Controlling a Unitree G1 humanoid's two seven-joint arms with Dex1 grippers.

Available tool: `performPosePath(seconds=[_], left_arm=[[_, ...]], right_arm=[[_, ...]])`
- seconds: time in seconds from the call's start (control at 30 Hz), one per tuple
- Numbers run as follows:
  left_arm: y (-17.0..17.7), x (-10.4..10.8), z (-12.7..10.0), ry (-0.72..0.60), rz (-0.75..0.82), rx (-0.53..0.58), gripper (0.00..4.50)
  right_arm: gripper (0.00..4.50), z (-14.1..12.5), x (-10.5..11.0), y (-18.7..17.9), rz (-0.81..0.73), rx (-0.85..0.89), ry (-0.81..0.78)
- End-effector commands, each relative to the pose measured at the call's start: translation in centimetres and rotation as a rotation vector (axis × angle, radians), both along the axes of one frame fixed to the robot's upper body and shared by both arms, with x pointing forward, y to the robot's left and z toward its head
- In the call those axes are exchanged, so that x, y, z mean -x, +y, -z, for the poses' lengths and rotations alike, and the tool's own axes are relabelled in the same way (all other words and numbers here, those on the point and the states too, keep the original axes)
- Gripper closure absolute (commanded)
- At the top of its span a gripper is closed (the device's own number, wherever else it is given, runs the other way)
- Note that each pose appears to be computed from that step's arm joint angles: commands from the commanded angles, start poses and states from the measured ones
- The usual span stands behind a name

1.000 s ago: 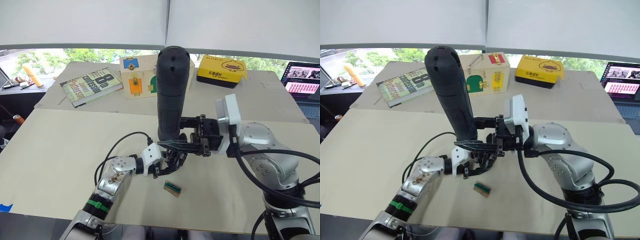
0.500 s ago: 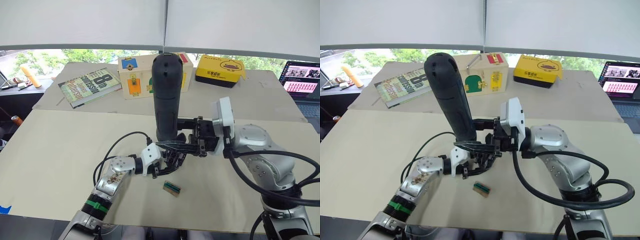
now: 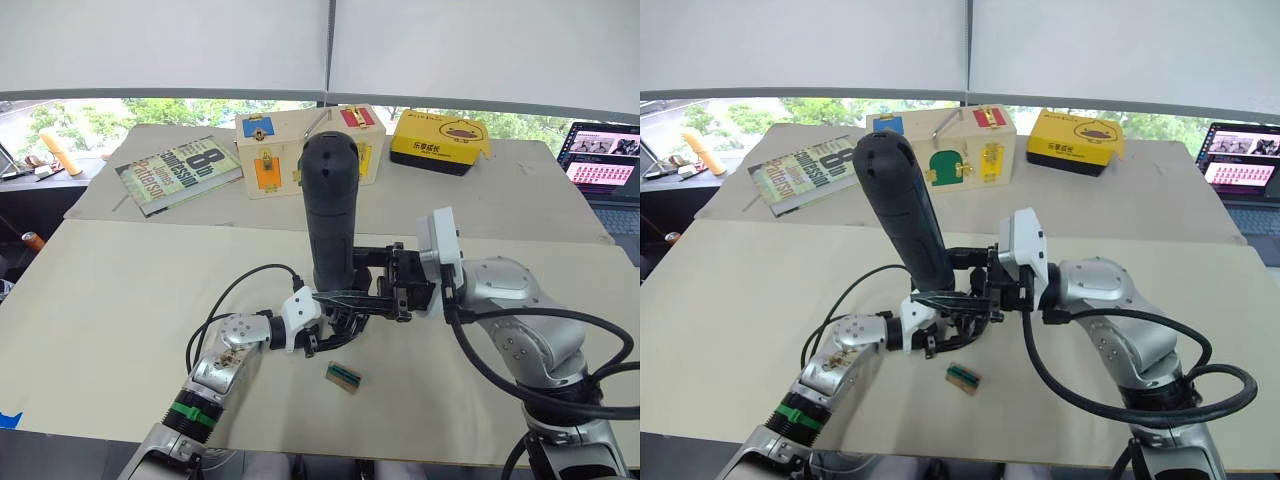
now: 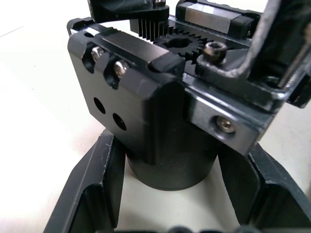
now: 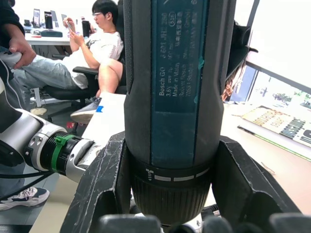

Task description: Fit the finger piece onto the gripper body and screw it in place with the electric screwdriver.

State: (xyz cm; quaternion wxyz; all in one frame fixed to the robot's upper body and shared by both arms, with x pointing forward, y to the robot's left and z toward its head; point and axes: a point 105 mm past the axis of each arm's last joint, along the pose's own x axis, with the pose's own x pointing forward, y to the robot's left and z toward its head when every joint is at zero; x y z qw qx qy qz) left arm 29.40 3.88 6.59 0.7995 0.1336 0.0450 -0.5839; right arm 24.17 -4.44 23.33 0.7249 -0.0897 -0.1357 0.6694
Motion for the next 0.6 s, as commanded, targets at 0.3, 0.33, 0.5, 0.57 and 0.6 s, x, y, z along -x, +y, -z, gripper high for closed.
performPosePath(seconds=[0.3,0.33,0.5,0.57,0.6], left_arm=[[-0.08,1.23,3.03,0.115,0.016,-0.063,2.22],[-0.09,1.24,3.04,0.116,0.016,-0.063,2.22],[-0.12,1.22,3.03,0.118,0.017,-0.064,2.22],[-0.09,1.24,3.05,0.119,0.016,-0.064,2.22],[-0.07,1.25,3.07,0.12,0.015,-0.065,2.22]], right_arm=[[2.6,-1.44,0.52,-0.2,-0.017,-0.049,-0.068],[2.6,-1.4,0.49,-0.2,-0.016,-0.046,-0.068],[2.6,-1.21,0.38,-0.14,-0.015,-0.03,-0.068],[2.6,-1.17,0.37,-0.14,-0.013,-0.026,-0.07],[2.6,-1.16,0.37,-0.13,-0.013,-0.023,-0.071]])
